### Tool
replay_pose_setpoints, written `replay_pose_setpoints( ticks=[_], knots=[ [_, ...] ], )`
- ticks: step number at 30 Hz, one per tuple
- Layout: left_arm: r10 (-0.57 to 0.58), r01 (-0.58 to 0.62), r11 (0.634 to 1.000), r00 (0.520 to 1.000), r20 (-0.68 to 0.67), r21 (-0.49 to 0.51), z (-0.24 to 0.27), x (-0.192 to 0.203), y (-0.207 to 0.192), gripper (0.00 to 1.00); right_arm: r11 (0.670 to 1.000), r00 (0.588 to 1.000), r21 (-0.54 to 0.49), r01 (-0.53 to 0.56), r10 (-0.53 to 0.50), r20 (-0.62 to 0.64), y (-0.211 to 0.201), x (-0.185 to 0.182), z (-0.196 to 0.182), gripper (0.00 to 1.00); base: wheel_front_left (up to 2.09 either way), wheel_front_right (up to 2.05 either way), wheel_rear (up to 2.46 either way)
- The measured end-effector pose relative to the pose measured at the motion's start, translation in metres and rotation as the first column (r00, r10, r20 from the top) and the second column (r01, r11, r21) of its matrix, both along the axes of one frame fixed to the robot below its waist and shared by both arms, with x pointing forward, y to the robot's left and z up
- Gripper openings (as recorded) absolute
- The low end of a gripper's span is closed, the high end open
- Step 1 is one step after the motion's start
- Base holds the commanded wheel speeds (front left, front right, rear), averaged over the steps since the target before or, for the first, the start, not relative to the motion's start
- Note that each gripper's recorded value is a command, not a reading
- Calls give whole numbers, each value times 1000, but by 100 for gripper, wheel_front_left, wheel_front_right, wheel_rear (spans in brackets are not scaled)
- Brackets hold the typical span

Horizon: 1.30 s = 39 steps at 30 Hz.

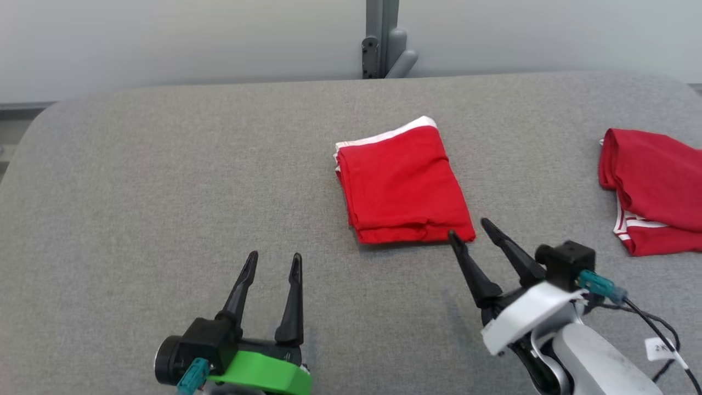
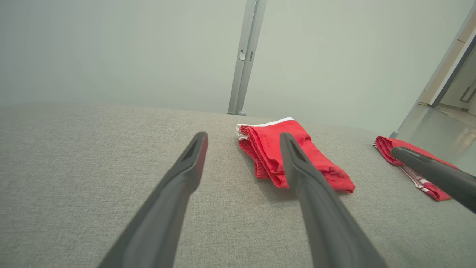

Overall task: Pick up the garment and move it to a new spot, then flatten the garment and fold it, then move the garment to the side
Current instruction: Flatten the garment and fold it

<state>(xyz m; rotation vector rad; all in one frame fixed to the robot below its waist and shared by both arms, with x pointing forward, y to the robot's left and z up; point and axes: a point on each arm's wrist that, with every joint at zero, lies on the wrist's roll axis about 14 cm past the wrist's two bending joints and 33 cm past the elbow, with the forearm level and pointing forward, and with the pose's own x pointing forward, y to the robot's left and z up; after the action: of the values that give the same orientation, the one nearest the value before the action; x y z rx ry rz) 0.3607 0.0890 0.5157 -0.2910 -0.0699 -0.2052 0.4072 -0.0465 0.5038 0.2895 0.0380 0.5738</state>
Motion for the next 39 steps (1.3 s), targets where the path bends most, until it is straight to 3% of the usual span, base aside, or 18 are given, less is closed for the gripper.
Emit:
replay_pose_setpoints(
  ticks=[7, 13, 24, 39],
  knots=[
    [25, -26, 999, 1000, 13, 20, 2, -13, 8, 100, 970, 968, -11, 243, -242, 70, -72, -24, 11, 100, 0, 0, 0],
    [59, -61, 998, 997, 49, 34, 11, -22, 21, 100, 933, 928, -16, 360, -356, 111, -109, -50, 18, 100, 0, 0, 0],
    [93, -94, 991, 996, 15, 99, -8, -55, 35, 100, 919, 909, -98, 383, -356, 215, -112, -93, 29, 100, 0, 0, 0],
    [101, -100, 990, 995, -8, 104, -16, -60, 39, 100, 921, 912, -92, 379, -354, 209, -105, -96, 27, 100, 0, 0, 0]
  ],
)
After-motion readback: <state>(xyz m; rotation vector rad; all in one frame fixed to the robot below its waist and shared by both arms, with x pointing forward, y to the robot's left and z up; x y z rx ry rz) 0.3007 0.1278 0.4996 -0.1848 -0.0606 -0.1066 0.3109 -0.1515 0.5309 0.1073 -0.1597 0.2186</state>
